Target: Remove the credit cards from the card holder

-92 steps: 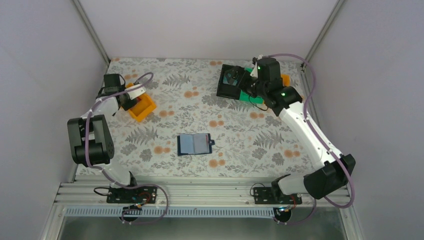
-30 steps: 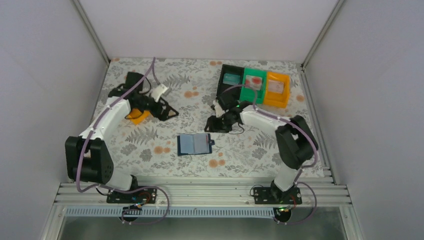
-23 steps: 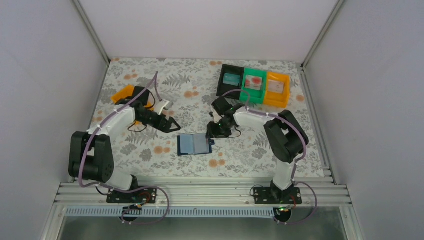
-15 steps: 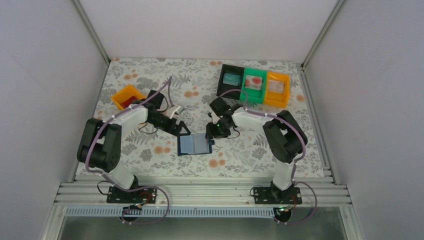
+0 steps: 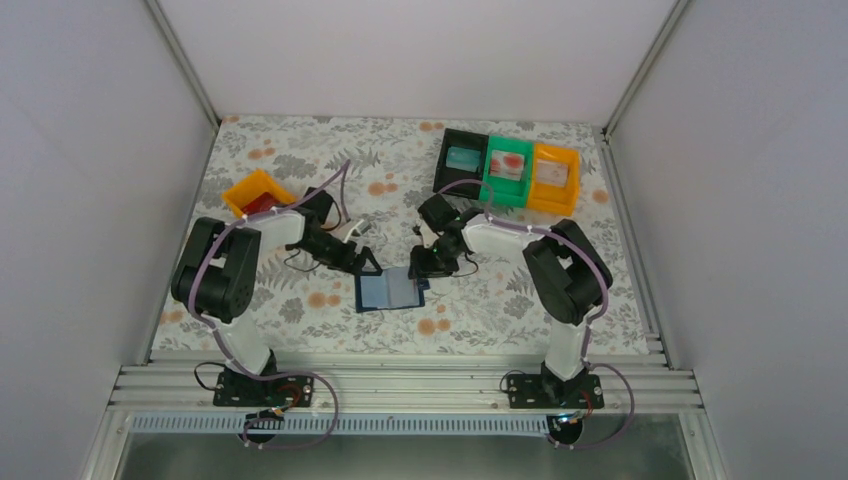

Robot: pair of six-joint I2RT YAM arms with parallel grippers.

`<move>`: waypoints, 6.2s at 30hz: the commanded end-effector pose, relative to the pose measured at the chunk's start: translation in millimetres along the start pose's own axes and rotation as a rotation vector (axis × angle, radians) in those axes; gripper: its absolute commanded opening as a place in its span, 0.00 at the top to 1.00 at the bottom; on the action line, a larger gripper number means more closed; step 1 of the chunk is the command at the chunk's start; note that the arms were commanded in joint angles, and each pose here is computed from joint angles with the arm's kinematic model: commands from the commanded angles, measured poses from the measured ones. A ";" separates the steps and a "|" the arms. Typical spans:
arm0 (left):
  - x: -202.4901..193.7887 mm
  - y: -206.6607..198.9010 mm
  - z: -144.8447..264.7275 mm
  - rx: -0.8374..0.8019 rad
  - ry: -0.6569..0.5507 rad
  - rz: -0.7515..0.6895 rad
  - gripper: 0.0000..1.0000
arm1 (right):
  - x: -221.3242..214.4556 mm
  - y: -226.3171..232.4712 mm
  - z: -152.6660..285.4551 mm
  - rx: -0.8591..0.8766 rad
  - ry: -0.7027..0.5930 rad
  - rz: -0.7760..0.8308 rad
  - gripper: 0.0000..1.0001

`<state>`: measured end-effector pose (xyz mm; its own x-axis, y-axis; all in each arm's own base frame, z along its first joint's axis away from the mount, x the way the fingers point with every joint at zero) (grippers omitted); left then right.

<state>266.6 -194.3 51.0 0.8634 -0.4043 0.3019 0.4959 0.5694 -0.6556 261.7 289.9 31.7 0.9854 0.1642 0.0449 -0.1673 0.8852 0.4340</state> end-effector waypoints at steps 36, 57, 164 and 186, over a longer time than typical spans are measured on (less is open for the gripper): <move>24.2 -44.4 83.8 0.360 -0.210 -0.343 0.34 | -6.7 43.4 16.2 -0.201 -0.069 0.125 0.52; -42.8 -6.5 30.8 0.121 -0.224 0.423 0.08 | -21.1 46.4 -32.4 -0.279 -0.056 0.089 0.39; -46.7 12.8 3.4 0.097 -0.166 0.499 0.00 | -22.3 32.3 -42.5 0.154 0.072 -0.098 0.65; -28.5 0.1 -11.7 -0.057 -0.196 0.453 0.83 | -10.5 59.3 -12.1 0.359 0.036 -0.064 0.67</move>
<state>243.6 -183.1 30.3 0.9943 0.0459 0.0958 0.0430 0.6504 -0.7584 238.9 350.4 36.8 0.9885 0.1442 -0.0446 -0.0684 0.6913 0.7193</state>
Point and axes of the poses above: each gripper's point midway between its finger pads, its own z axis back along the fingers, its own y axis along the line the jaws close on, x = y × z, the point moved 1 cm from there along z, back along the fingers, and after that the axes turned 5 degrees about -z, right-handed, at the moved point
